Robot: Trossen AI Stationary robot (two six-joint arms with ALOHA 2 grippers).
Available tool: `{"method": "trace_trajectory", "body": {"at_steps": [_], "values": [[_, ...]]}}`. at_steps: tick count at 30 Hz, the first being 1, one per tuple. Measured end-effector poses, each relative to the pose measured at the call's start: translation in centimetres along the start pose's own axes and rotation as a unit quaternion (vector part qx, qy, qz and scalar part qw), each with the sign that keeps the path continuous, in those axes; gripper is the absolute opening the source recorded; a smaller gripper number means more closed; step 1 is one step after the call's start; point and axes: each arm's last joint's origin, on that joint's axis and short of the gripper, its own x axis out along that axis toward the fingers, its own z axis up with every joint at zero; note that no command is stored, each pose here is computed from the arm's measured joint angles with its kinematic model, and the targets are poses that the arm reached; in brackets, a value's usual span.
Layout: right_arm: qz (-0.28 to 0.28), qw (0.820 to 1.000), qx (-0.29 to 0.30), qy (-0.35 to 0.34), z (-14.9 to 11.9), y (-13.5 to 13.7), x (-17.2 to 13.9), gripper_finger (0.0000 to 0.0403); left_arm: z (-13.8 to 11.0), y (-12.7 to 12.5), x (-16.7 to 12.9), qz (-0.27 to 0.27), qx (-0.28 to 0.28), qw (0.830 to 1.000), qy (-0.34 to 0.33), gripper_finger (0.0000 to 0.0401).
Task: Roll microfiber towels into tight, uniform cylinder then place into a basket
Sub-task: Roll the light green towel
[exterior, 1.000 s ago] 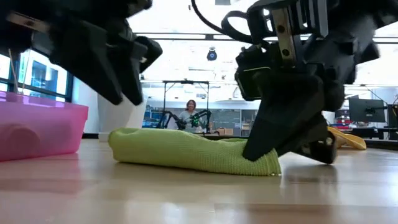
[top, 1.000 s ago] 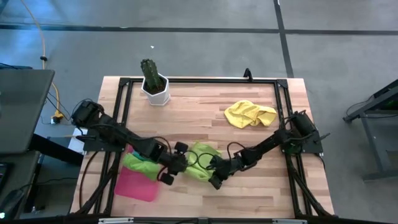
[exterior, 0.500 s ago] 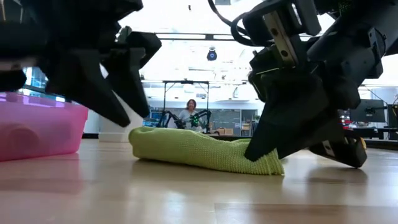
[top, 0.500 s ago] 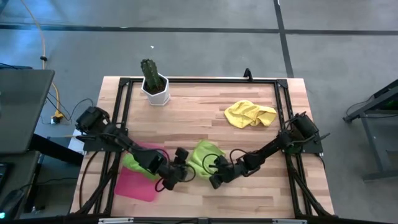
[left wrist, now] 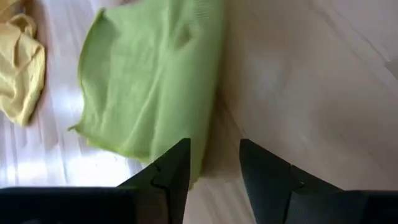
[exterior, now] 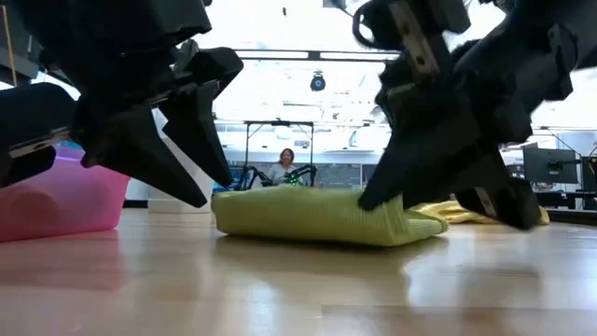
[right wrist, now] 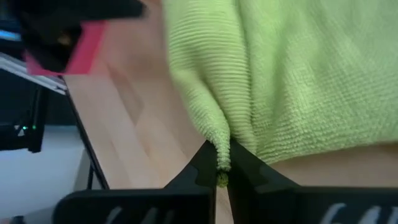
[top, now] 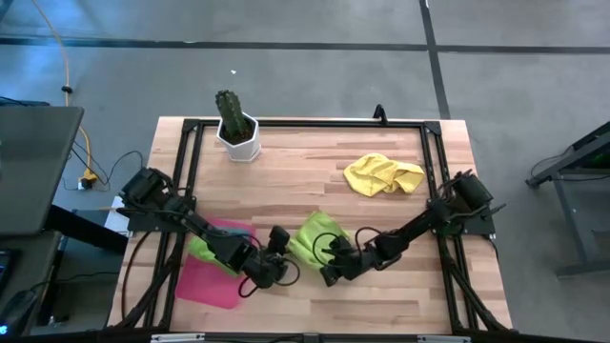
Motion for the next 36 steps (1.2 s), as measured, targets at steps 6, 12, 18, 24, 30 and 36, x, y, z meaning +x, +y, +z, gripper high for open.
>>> {"method": "trace_trajectory", "body": {"at_steps": [6,12,18,24,30,36], "values": [[-0.012,0.999,-0.036,-0.03,-0.3,0.6,-1.4,0.0001,0.1,0.1,0.0,0.009,0.03,0.999,-0.005,0.0129],[-0.083,0.996,0.018,-0.024,-1.2,-0.7,-2.0,0.0001,0.8,0.5,0.0,0.042,0.043,0.998,-0.029,0.0129],[-0.093,0.993,0.025,-0.061,-1.7,-0.8,-2.3,0.0001,1.0,0.8,1.3,0.008,0.032,0.998,-0.059,0.0129],[-0.089,0.994,0.024,-0.062,-1.9,-0.8,-2.3,0.0001,0.6,1.2,3.7,0.062,0.051,0.996,-0.041,0.0129],[-0.077,0.995,0.027,-0.062,-1.9,-0.5,-2.3,0.0001,0.1,2.1,5.0,0.084,0.035,0.996,-0.027,0.0129],[-0.068,0.996,0.023,-0.061,-1.8,-0.3,-2.3,0.0001,-0.4,3.5,5.9,0.04,-0.014,0.998,-0.038,0.0129]]}}
